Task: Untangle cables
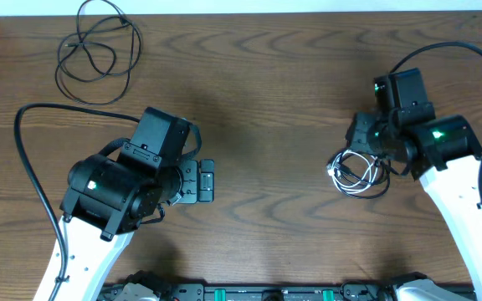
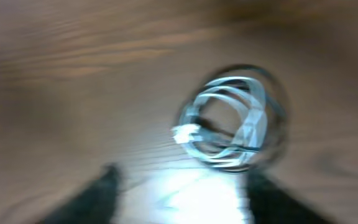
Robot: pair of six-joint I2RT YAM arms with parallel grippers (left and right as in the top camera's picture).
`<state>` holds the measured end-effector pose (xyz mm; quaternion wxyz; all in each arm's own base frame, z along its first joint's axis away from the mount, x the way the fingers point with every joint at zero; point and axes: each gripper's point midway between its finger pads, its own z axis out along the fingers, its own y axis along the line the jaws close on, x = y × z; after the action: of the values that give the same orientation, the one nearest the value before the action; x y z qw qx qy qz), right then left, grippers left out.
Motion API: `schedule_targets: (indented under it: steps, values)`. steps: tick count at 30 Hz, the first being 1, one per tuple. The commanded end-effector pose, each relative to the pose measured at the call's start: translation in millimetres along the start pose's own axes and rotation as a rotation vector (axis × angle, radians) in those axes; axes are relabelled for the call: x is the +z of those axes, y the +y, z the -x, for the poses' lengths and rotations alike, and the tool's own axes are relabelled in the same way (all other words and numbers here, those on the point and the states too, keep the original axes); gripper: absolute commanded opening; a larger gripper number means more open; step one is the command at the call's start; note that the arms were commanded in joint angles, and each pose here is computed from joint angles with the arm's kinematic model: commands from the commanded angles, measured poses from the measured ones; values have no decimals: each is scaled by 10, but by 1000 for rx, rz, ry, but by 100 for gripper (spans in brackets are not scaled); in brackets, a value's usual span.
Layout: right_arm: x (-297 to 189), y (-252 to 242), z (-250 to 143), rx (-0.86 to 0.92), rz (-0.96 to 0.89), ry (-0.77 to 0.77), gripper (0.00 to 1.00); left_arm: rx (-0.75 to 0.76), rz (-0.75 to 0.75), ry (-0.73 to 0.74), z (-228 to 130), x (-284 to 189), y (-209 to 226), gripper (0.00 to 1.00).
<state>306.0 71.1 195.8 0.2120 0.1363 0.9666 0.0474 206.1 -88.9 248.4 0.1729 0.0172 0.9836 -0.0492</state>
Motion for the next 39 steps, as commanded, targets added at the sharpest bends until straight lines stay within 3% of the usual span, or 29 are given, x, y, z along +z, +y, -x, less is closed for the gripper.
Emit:
schedule_targets:
  steps: [1, 5, 9, 12, 18, 22, 25, 26, 27, 28, 33, 39]
  values:
    - [278, -664, 111, 106, -309, -25, 99, -2, 17, 8, -11, 18, 30, 100]
    - [655, -954, -42, 178, -321, 148, 99, -2, 18, 8, -12, 19, 31, 100]
    - [1032, -959, -203, 164, -182, 336, 95, -2, 17, 8, -11, 18, 30, 100]
    - [1290, -887, -326, 91, -65, 446, 85, -2, 17, 8, -11, 18, 30, 100]
    - [1639, -826, -575, 69, -18, 581, 65, -2, 18, 8, -11, 19, 31, 100]
    - [1660, -818, -557, 65, -17, 573, 44, -2, 17, 8, -12, 19, 30, 100]
    - [1571, -788, -462, 62, -9, 544, 38, -2, 17, 8, -11, 18, 30, 100]
    - [1507, -773, -421, 60, -6, 533, 32, -2, 17, 8, -11, 18, 30, 100]
    - [1446, -759, -381, 58, -3, 520, 7, -2, 17, 8, -12, 19, 30, 100]
    - [1359, -741, -327, 56, 2, 501, 1, -2, 17, 8, -11, 18, 30, 100]
    - [780, -546, -53, 30, 75, 355, 1, -2, 17, 8, -11, 18, 30, 100]
    - [27, -17, 75, -38, 332, 160, 1, -2, 17, 8, -11, 18, 30, 100]
